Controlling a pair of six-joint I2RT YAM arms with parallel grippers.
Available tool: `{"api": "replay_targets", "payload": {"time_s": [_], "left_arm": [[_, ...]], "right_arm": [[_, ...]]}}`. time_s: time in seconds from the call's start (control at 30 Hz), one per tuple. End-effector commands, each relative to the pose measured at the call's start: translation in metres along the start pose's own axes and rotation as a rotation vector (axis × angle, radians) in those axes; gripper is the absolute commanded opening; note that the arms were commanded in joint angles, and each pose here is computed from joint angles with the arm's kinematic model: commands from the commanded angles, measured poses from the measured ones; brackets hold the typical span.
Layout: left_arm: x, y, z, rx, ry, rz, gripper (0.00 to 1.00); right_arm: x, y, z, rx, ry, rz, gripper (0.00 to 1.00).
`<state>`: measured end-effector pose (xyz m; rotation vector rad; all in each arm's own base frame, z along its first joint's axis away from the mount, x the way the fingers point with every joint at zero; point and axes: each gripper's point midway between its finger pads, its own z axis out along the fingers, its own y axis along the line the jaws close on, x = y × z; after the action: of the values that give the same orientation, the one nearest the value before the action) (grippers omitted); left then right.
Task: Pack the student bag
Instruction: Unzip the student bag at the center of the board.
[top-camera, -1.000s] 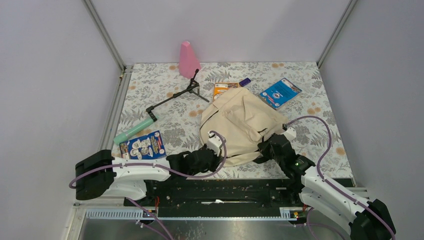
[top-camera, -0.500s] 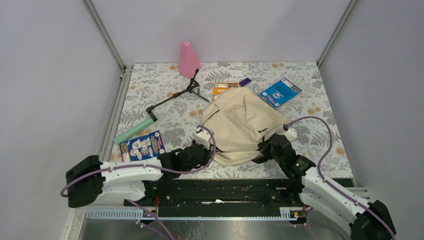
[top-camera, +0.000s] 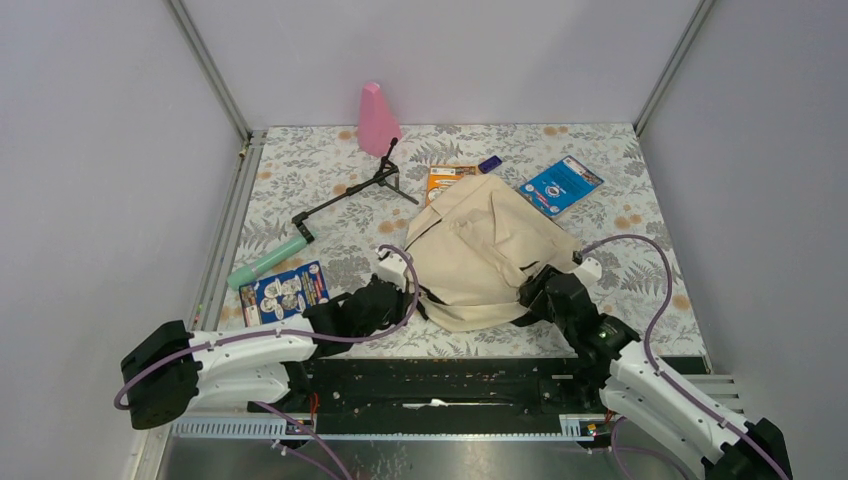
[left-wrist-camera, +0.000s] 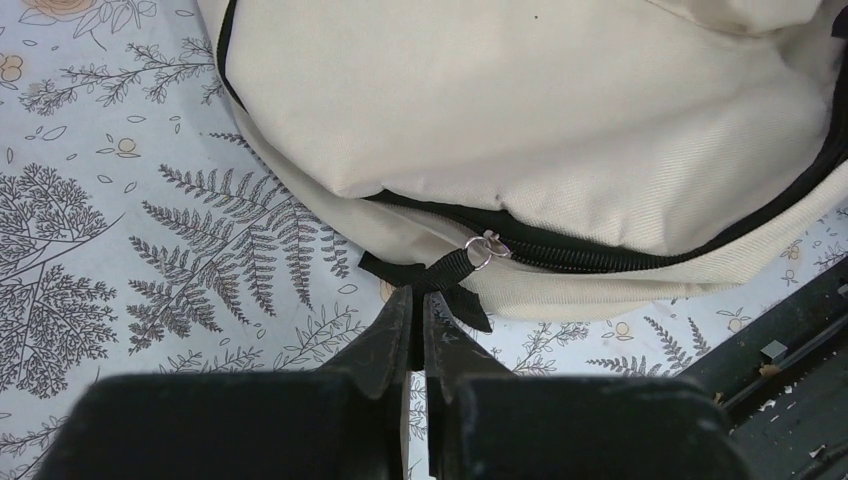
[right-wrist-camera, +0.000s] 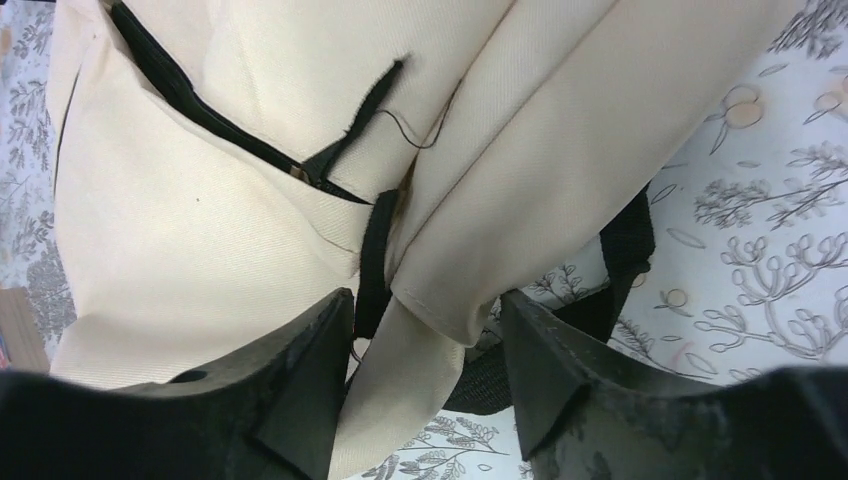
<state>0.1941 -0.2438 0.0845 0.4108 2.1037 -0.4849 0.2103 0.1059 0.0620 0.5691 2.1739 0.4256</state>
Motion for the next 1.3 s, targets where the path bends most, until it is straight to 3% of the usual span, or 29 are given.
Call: {"api": "replay_targets", "payload": {"time_s": [0.0,0.13,0.37,0.53,0.7,0.9,1.27], "left_arm": [[-0.015,-0.004,-0.002,0.039,-0.061,0.014,0.00],[-0.019,-0.007,-0.004,0.057,-0.076,0.017,0.00],[-0.017,-0.008,-0.002,0.061,-0.068,0.020,0.00],[-0.016,-0.009,-0.001,0.067,-0.071,0.003,0.00],[-0.015,-0.011,0.001,0.068,-0.067,-0.019,0.00],[-0.015,-0.014,0.003,0.072,-0.050,-0.031,0.00],[-0.020,-0.012,0.000,0.073,-0.067,-0.043,0.00]], "right_arm": [[-0.040,0.008,-0.014,-0.001,-0.124,-0.080,0.70],[-0.052,0.022,-0.025,-0.069,-0.144,-0.159,0.80],[-0.070,0.065,-0.036,-0.239,-0.186,-0.288,0.82],[-0.046,0.133,-0.041,-0.545,-0.046,-0.367,0.82],[-0.006,0.174,-0.036,-0.715,0.108,-0.387,0.78],[0.040,0.208,-0.040,-0.772,0.231,-0.556,0.78],[0.076,0.196,-0.026,-0.718,0.300,-0.663,0.76]]}}
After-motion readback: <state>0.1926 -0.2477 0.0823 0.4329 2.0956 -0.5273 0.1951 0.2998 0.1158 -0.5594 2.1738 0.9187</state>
